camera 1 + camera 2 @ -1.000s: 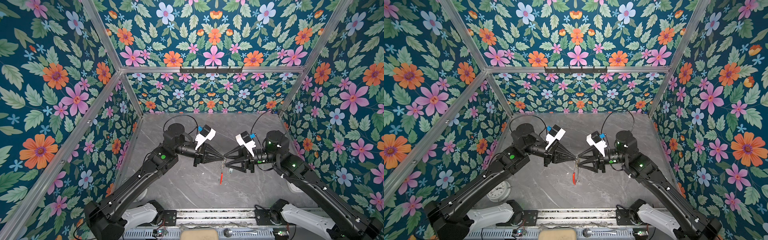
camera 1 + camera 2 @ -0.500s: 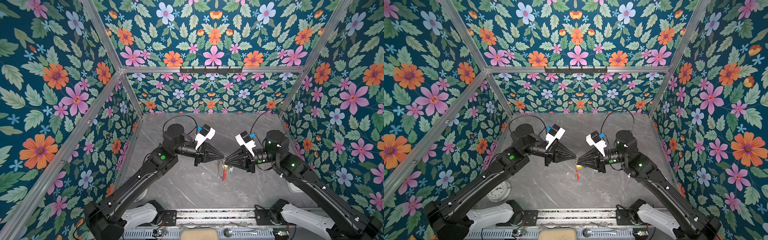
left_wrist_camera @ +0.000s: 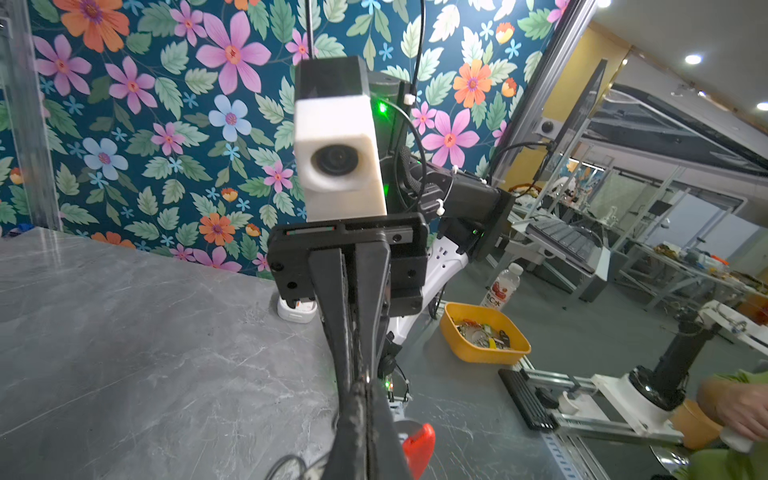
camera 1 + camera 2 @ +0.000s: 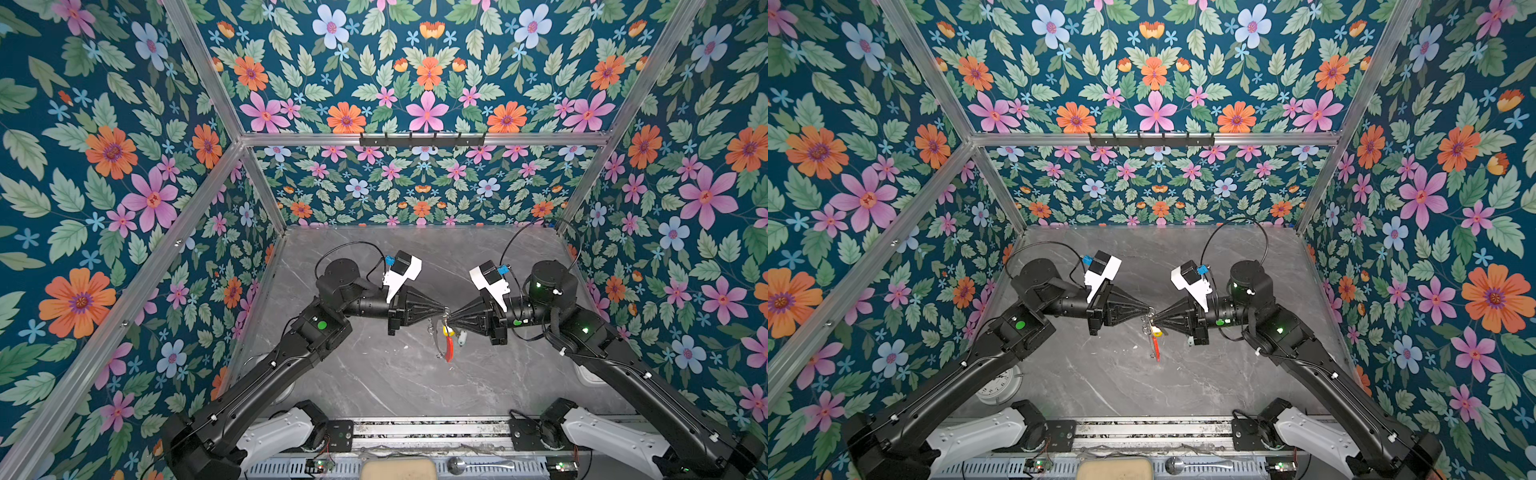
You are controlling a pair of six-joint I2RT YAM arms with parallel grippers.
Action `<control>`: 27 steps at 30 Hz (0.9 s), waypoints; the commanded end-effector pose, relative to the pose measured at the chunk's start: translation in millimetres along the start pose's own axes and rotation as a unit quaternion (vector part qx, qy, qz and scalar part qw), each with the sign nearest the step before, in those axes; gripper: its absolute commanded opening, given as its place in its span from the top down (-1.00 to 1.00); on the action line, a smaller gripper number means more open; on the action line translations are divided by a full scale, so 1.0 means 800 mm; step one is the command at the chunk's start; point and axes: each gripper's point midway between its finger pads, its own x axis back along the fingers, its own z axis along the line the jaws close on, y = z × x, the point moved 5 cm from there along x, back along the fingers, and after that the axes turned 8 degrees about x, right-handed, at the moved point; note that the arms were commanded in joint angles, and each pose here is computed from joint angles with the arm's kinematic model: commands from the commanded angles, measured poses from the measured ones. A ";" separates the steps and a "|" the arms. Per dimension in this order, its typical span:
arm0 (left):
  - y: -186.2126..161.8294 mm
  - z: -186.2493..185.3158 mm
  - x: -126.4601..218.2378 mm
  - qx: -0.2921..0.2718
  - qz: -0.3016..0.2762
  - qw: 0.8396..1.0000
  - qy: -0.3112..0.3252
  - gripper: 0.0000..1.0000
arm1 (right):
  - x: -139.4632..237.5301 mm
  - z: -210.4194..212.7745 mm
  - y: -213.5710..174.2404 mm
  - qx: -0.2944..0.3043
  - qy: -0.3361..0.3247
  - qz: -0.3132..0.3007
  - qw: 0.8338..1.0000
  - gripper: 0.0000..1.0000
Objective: Remove the keys from the keyring
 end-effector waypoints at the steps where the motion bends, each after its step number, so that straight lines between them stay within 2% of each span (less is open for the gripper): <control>1: 0.028 -0.007 0.007 -0.040 -0.081 0.996 0.015 1.00 | -0.006 -0.006 0.003 0.002 -0.017 -0.002 1.000 1.00; 7: 0.026 -0.006 0.017 -0.050 -0.152 0.987 0.011 1.00 | -0.017 -0.010 0.003 0.005 -0.028 0.004 1.000 1.00; 12: 0.021 -0.010 0.024 -0.057 -0.198 0.978 -0.019 1.00 | -0.024 -0.014 0.001 0.003 -0.032 0.006 0.999 1.00; 18: 0.015 -0.011 0.027 -0.058 -0.217 0.974 -0.039 1.00 | -0.025 -0.018 0.002 0.003 -0.047 0.002 0.999 1.00; 22: 0.009 -0.002 0.028 -0.058 -0.208 0.976 -0.007 1.00 | -0.015 -0.021 0.000 0.013 -0.088 -0.004 0.996 1.00; 27: -0.003 0.021 0.032 -0.051 -0.196 0.976 0.074 1.00 | 0.004 -0.028 0.002 0.026 -0.165 -0.029 0.985 1.00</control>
